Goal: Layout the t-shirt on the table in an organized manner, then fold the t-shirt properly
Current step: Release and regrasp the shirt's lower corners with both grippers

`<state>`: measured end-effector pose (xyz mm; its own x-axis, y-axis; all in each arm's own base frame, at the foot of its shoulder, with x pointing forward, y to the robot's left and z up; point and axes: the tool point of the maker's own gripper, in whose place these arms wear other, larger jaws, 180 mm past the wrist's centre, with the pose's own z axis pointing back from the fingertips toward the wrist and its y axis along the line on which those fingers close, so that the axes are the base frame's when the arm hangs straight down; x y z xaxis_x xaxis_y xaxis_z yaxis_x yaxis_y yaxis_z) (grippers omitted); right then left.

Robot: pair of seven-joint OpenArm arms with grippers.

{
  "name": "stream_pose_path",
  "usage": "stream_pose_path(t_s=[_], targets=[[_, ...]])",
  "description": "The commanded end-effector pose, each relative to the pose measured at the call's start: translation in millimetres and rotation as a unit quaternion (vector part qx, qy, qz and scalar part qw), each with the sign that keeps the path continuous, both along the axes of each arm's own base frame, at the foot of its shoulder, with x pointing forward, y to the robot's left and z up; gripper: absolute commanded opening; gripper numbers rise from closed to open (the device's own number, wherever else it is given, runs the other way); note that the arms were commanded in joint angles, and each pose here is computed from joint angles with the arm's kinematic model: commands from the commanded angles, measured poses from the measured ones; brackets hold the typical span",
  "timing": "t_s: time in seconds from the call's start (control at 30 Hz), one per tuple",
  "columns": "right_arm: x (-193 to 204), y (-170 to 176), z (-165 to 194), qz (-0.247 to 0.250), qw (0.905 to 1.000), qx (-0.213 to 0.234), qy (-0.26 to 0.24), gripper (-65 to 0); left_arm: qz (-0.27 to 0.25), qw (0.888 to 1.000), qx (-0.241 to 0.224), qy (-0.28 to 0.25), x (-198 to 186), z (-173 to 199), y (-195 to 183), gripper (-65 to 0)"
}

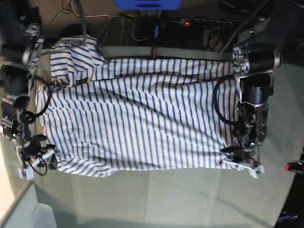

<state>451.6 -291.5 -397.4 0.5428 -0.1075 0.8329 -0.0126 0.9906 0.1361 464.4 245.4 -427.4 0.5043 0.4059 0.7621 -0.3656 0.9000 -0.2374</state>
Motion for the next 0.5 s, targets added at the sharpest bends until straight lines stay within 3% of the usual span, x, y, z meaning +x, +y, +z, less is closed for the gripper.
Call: stream_pose_path(t_s=[0.0, 0.13, 0.37, 0.47], targets=[[19.7, -9.0, 19.0, -0.007, 0.9996, 0.004, -0.026, -33.5, 0.002, 0.999, 0.008, -0.035, 19.5, 27.3, 4.5, -65.0], [29.4, -5.2, 6.3, -0.009, 0.9994, 0.004, -0.034, -33.5, 0.0, 0.999, 0.01, -0.038, 20.9, 30.1, 4.1, -65.0], [-1.7, -7.9, -39.5, -0.023, 0.9981, -0.057, 0.003, -33.5, 0.001, 0.999, 0.011, -0.039, 20.6, 29.6, 5.3, -65.0], [-6.2, -4.7, -45.8, -0.017, 0.9979, -0.062, 0.011, -34.4, 0.001, 0.999, 0.011, -0.038, 19.9, 28.9, 5.3, -65.0]])
